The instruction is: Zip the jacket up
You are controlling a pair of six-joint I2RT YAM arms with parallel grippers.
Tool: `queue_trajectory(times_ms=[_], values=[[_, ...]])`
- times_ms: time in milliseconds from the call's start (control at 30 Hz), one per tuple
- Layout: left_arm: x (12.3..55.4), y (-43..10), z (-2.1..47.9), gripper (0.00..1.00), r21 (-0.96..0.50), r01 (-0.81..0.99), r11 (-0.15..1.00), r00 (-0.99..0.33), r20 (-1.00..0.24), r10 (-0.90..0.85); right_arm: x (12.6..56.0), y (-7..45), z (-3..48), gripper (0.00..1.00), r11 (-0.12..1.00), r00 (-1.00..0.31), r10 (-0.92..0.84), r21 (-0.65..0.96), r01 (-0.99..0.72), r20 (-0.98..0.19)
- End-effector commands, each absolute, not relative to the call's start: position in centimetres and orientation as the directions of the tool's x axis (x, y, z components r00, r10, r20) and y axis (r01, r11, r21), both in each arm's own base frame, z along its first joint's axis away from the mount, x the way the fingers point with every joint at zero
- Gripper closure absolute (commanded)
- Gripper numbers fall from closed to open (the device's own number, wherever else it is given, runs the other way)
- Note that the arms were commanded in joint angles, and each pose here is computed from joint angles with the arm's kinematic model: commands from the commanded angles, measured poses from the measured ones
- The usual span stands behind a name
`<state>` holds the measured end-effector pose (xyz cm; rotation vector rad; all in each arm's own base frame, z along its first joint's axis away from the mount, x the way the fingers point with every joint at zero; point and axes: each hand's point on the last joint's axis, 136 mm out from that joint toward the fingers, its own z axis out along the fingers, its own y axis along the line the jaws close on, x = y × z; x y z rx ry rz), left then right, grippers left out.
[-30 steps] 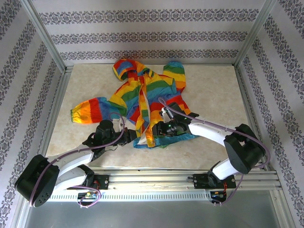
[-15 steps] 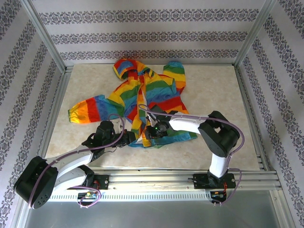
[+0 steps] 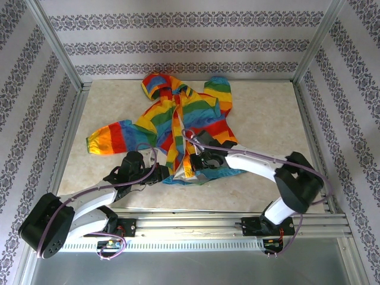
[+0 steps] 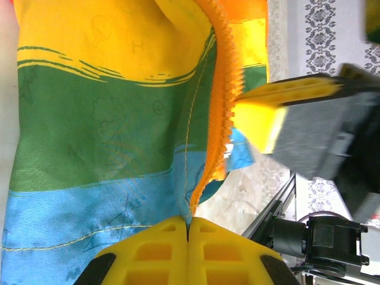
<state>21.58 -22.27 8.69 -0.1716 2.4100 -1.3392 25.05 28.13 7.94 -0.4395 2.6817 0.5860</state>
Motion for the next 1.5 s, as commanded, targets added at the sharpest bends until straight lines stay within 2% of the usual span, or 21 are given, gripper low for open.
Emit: queue_trajectory(times_ms=[0,300,333,400,467,533,633,767,1033,1267,1333,1367,1433,1467], values=[[22.0,-22.2,8.7,1.00,-0.829,0.090,0.552,-0.918,-0.284,-0.276,25.8,27.8,10.2,1.00,0.858,-0.837,-0.201,0.320,-0.401,-0.509],[22.4,-22.6,8.5,1.00,-0.826,0.093,0.557,-0.925,-0.278,-0.259,26.0,27.4,14.4,1.00,0.818,-0.732,-0.158,0.327,-0.473,-0.663],[22.4,-22.7,8.3,0.94,-0.822,0.089,0.562,-0.929,-0.272,-0.251,26.0,27.4,14.7,1.00,0.815,-0.721,-0.155,0.324,-0.480,-0.676],[22.5,-22.9,8.5,0.69,-0.816,0.101,0.570,-0.933,-0.276,-0.230,26.0,27.2,15.4,1.00,0.810,-0.699,-0.150,0.318,-0.492,-0.699],[22.8,-23.2,9.7,0.55,-0.812,0.145,0.565,-0.927,-0.310,-0.209,25.8,27.0,16.0,1.00,0.804,-0.683,-0.152,0.312,-0.506,-0.715],[23.3,-23.4,11.5,0.46,-0.803,0.202,0.561,-0.910,-0.366,-0.195,25.6,27.1,16.4,1.00,0.794,-0.670,-0.155,0.312,-0.522,-0.726],[24.3,-23.8,14.4,0.38,-0.792,0.284,0.541,-0.871,-0.448,-0.199,25.2,27.2,16.9,1.00,0.777,-0.659,-0.162,0.317,-0.544,-0.735],[25.7,-25.2,17.4,0.34,-0.801,0.361,0.477,-0.839,-0.502,-0.209,24.7,27.3,17.3,1.00,0.754,-0.650,-0.166,0.329,-0.568,-0.741],[28.9,-28.4,19.0,0.30,-0.865,0.366,0.344,-0.856,-0.458,-0.241,23.5,27.7,17.9,1.00,0.700,-0.622,-0.178,0.346,-0.624,-0.762],[30.2,-31.4,17.3,0.33,-0.898,0.326,0.294,-0.895,-0.394,-0.210,22.3,27.9,17.6,1.00,0.648,-0.606,-0.179,0.370,-0.665,-0.775],[30.4,-32.1,16.9,0.38,-0.906,0.321,0.276,-0.901,-0.382,-0.204,22.1,28.0,17.5,1.00,0.639,-0.601,-0.190,0.367,-0.675,-0.776],[30.5,-32.3,16.8,0.45,-0.909,0.321,0.266,-0.903,-0.379,-0.203,22.0,28.0,17.5,1.00,0.636,-0.601,-0.195,0.366,-0.679,-0.775],[30.6,-32.6,16.8,0.68,-0.911,0.329,0.249,-0.903,-0.380,-0.198,21.8,28.0,17.4,1.00,0.627,-0.597,-0.208,0.363,-0.690,-0.775],[30.7,-32.6,16.7,0.76,-0.908,0.336,0.250,-0.901,-0.387,-0.195,21.6,28.0,17.4,1.00,0.624,-0.598,-0.213,0.364,-0.692,-0.773]])
